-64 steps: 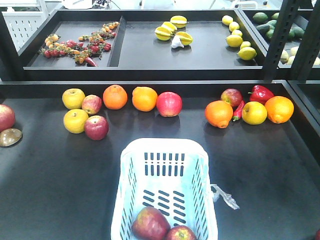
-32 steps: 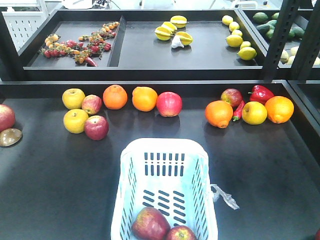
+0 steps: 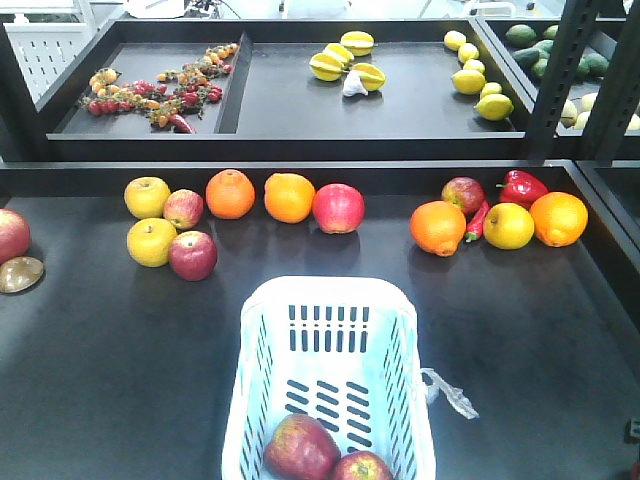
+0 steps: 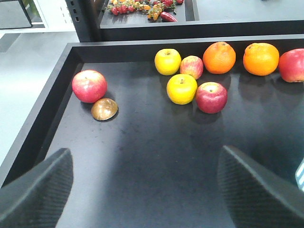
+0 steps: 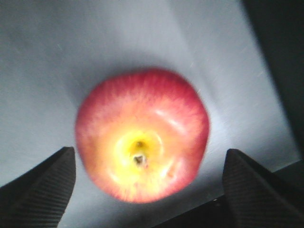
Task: Pick three apples into basket with both arms
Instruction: 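Close the right gripper on the third red apple and lift it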
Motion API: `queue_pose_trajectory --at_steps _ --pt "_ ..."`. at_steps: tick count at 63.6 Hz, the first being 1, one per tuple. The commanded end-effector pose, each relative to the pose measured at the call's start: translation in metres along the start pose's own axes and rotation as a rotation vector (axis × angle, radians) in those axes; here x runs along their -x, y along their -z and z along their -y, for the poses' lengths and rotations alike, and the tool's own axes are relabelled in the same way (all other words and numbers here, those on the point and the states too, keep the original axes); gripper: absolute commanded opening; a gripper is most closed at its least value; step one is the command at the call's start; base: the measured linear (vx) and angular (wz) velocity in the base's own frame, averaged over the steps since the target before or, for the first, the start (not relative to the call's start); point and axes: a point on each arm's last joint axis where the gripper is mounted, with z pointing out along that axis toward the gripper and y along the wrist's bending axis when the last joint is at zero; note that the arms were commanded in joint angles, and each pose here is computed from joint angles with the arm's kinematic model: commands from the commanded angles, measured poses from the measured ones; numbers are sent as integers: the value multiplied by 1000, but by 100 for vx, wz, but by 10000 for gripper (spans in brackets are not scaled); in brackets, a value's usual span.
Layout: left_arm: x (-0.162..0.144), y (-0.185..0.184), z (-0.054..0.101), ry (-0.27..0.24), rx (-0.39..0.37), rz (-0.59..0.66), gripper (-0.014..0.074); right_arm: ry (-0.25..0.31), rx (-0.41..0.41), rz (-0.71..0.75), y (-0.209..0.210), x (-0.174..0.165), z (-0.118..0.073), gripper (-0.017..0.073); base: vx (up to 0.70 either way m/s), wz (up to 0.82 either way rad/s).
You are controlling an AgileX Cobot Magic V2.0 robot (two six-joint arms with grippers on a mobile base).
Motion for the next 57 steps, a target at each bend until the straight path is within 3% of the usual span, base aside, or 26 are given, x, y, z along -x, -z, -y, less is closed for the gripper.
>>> queue_pose_trajectory --at_steps 1,19,40,57 --pt "11 4 0 -2 -9 73 585 -5 0 33 -1 8 1 594 0 0" --pt "11 4 0 -2 -9 73 585 -37 8 34 -9 10 0 575 0 0" --pt "11 4 0 -2 -9 73 585 -84 8 39 -6 10 1 319 0 0" --pt "11 4 0 -2 -9 73 585 -76 28 213 34 14 -4 277 0 0"
